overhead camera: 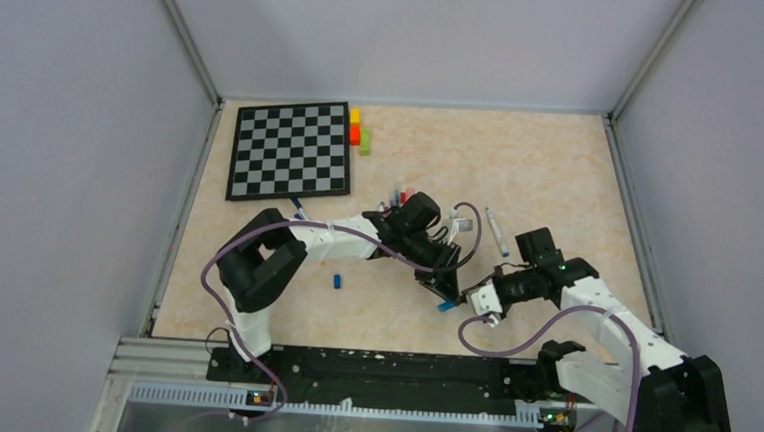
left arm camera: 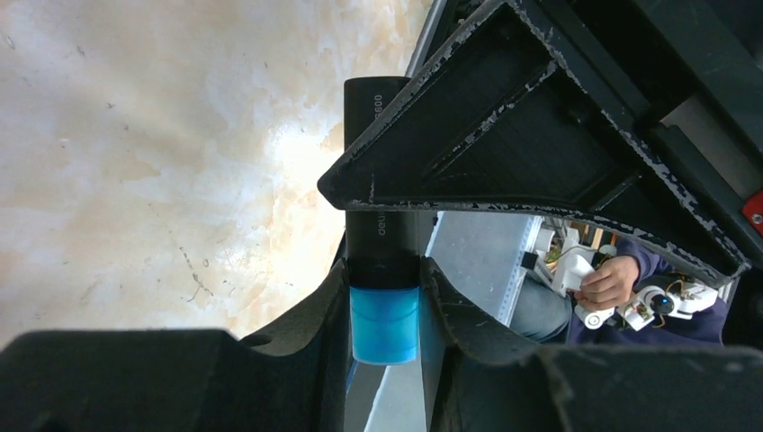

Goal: Open the pen caps
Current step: Pick up the pen from the center of the board.

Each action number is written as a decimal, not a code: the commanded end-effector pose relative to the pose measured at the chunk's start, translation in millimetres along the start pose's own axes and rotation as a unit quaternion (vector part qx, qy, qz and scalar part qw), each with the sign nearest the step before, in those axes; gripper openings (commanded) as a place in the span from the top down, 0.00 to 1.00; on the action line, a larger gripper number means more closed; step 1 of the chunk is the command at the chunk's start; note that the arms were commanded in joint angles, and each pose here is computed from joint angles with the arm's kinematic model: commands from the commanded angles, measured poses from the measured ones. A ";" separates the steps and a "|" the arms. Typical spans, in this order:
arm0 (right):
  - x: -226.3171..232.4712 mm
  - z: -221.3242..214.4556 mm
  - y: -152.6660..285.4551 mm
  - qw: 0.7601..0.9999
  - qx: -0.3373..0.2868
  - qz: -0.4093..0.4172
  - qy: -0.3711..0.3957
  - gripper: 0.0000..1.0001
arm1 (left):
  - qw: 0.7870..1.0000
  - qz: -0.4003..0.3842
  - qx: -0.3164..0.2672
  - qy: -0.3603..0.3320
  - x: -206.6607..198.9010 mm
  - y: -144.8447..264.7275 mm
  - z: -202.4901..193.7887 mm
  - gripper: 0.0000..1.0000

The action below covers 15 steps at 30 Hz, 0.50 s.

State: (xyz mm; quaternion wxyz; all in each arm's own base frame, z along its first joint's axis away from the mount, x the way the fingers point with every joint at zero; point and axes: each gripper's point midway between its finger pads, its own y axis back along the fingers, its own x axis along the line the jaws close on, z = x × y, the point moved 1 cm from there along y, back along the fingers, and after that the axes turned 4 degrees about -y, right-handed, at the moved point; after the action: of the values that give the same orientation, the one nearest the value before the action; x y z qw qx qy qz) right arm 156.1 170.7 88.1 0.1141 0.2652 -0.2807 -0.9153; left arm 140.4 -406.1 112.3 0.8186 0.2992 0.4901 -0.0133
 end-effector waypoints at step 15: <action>-13.8 29.1 18.6 0.996 -0.068 -0.038 -0.046 1.00 | 0.967 0.044 -0.224 -0.111 -48.5 77.9 40.3 0.21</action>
State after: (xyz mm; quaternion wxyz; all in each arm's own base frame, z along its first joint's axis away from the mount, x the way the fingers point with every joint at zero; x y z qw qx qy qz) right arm 154.6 166.5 95.1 0.0938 0.2435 -0.2612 -0.9293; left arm 148.1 -386.0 143.3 0.8543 0.2464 0.4559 0.0399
